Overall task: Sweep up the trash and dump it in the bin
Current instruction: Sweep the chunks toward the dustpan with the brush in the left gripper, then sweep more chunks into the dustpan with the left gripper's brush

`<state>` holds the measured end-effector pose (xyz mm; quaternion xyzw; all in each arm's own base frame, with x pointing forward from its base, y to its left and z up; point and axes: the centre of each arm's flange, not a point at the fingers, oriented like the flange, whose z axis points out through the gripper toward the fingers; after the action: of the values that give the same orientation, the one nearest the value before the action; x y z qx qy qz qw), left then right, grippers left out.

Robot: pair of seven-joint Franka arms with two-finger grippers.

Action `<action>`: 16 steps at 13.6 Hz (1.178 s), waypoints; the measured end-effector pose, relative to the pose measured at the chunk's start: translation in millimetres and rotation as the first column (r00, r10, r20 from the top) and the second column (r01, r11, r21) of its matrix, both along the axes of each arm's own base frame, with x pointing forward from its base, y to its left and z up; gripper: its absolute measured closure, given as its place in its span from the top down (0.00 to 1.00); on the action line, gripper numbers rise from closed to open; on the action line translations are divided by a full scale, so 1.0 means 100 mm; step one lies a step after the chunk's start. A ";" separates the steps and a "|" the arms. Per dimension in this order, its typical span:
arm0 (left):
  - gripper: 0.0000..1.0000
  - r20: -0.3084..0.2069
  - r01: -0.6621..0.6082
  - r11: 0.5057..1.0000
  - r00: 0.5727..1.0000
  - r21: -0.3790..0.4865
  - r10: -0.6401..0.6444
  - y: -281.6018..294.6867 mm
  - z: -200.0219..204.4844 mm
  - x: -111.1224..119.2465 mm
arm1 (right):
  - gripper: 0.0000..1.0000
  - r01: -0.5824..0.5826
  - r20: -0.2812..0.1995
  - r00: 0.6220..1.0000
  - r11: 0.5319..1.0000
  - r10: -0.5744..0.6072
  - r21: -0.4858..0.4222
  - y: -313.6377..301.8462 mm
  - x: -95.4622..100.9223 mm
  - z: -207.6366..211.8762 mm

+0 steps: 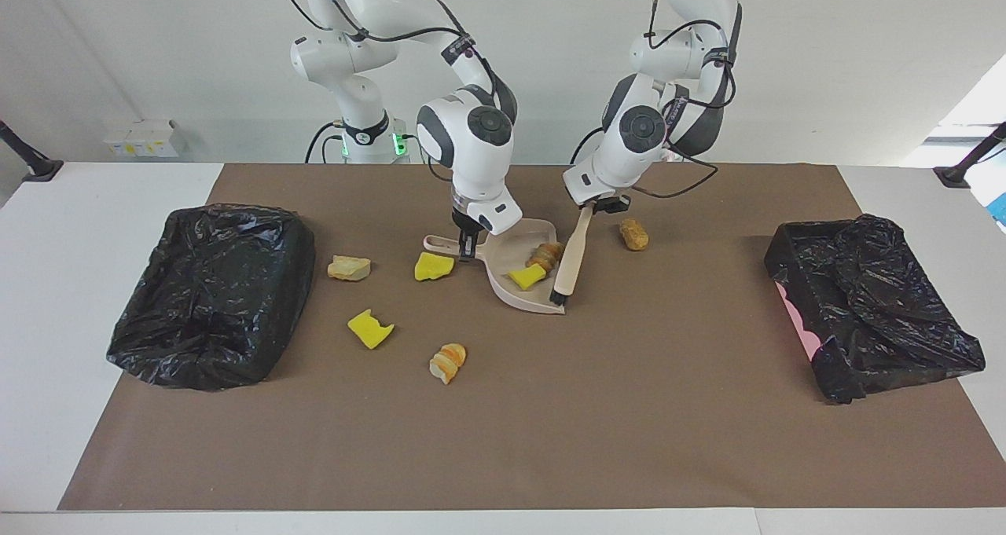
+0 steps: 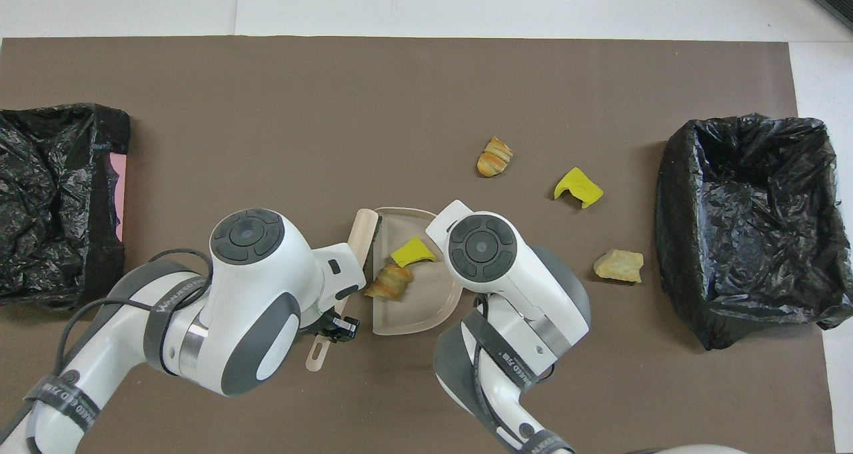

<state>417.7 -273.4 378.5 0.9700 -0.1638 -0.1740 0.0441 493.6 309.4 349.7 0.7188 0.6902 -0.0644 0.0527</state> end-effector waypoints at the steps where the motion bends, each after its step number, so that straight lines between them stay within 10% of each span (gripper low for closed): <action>1: 0.27 -0.007 -0.060 0.998 0.998 0.029 0.060 0.04 0.08 -0.01 | 0.32 0.000 0.000 1.000 1.000 0.000 0.000 0.00 0.00 0.00; 10: 0.27 0.032 -0.470 0.814 0.871 0.342 0.490 0.81 0.20 -0.48 | 0.32 -0.128 0.029 0.991 0.990 0.130 -0.056 0.13 -0.08 0.02; 16: 0.27 0.137 -0.631 0.691 0.765 0.352 0.629 1.01 -0.05 -0.75 | 0.32 -0.150 0.021 0.988 0.987 0.151 -0.059 0.13 -0.09 0.00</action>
<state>342.4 -172.2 373.9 0.9571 0.2152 -0.1739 -0.0867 484.4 322.8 350.1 0.6636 0.7397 -0.0707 0.0869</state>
